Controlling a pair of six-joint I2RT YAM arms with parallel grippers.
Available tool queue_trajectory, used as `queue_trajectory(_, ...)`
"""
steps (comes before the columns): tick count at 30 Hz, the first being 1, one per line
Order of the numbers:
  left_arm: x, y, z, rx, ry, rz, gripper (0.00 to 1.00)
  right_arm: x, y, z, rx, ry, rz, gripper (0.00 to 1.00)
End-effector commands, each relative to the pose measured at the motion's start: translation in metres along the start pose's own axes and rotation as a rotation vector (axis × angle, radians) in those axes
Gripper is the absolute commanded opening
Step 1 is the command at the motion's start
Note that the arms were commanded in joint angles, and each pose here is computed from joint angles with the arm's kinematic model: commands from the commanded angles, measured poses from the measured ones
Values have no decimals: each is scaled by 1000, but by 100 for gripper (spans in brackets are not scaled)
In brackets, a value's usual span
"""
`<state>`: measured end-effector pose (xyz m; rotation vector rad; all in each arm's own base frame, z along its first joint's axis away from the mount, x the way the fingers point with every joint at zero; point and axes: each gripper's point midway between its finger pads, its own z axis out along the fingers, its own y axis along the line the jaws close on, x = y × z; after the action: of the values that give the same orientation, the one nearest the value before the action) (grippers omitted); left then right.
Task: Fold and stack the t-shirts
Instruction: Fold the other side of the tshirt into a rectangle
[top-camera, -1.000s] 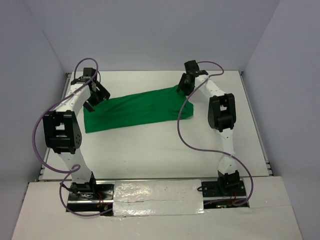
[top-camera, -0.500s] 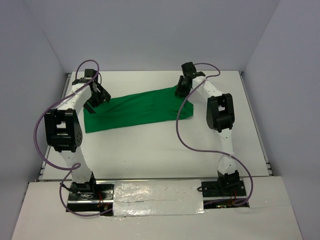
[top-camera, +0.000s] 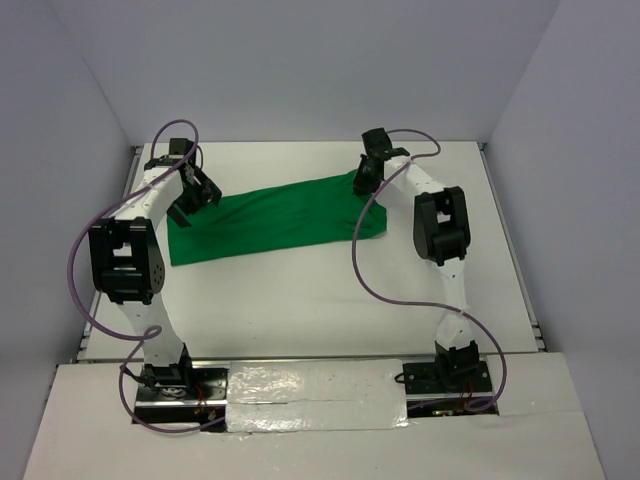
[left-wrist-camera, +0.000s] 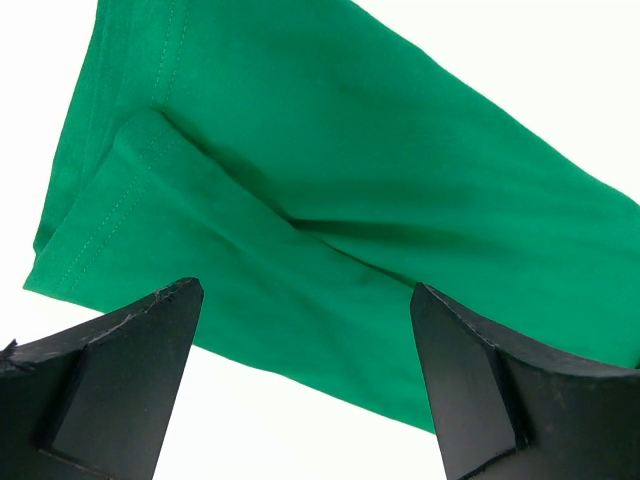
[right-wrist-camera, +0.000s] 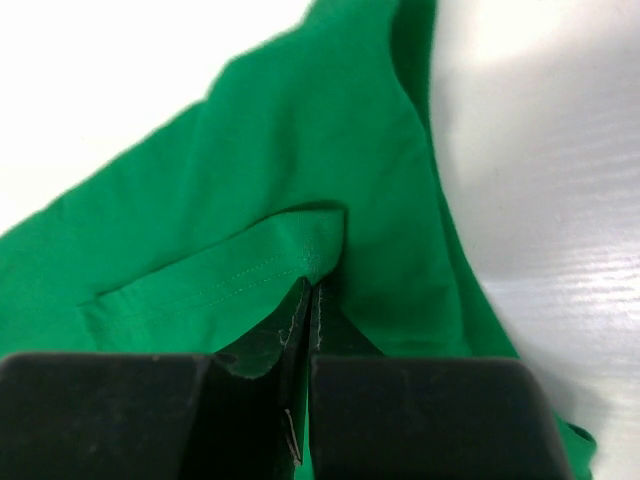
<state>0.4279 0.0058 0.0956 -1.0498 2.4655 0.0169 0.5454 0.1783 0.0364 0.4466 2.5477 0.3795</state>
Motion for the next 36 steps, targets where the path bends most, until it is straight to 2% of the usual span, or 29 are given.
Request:
queue_trajectory(1,-2,4,2,-15,0,14,99,-41,28,-37,-77,-153,-9,0)
queue_trajectory(10,1,7,5,-29,0,20,99,-37,36,-26,-112,-130,-27,1)
queue_trajectory(29,8,11,9,-38,18,16,99,-54,49,-14,-143,-198,-18,3)
queue_trajectory(31,9,10,9,-31,21,19,99,-56,51,-9,-135,-193,-17,11)
queue_trajectory(34,9,10,9,-30,21,16,99,-56,52,-10,-122,-172,-18,43)
queue_trajectory(35,9,10,9,-31,21,17,99,-57,53,-14,-123,-177,-16,57)
queue_trajectory(36,8,10,8,-29,18,15,99,-62,53,-24,-121,-198,-10,63)
